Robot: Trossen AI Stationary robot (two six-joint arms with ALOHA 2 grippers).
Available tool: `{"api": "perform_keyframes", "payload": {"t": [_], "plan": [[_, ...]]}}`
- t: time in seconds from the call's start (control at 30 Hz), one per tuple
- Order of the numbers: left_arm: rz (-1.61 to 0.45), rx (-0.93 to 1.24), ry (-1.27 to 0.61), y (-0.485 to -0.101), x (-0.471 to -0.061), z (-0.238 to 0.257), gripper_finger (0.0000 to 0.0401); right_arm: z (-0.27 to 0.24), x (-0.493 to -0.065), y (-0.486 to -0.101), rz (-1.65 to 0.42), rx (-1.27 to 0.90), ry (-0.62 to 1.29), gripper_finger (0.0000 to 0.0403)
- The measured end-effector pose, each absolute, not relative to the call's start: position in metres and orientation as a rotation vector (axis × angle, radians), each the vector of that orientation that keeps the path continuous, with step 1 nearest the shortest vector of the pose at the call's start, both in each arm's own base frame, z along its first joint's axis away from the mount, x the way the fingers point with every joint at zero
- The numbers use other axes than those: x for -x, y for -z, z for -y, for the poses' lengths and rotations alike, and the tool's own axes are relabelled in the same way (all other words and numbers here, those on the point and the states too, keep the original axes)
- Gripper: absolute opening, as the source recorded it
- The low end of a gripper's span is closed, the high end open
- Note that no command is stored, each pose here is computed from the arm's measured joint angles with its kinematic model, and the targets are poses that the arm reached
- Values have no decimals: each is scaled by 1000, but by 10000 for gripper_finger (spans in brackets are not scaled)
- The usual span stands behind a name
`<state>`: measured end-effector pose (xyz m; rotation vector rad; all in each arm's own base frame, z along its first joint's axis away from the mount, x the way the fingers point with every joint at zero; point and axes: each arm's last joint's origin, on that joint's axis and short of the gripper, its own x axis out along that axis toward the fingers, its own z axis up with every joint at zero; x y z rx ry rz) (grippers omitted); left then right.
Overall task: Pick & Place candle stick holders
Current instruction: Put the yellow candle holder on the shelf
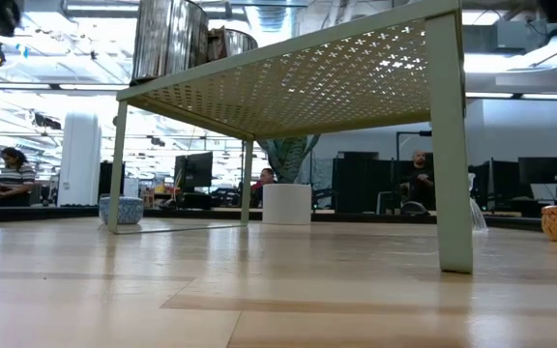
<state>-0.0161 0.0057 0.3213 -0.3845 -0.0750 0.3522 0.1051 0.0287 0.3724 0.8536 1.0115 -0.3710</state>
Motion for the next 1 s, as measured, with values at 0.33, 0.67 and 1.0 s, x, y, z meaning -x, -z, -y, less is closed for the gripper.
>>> {"api": "perform_keyframes", "payload": {"t": [0.33, 0.67, 1.0], "plan": [[28, 364, -359, -291, -18, -9, 4, -46, -130, -339, -1334, -669, 508, 0], [-27, 354, -356, -261, -41, -11, 4, -85, -155, -299, -1598, -481, 361, 16], [-13, 359, -340, -245, -55, -12, 5, -120, -144, -293, -1580, -424, 363, 216]]}}
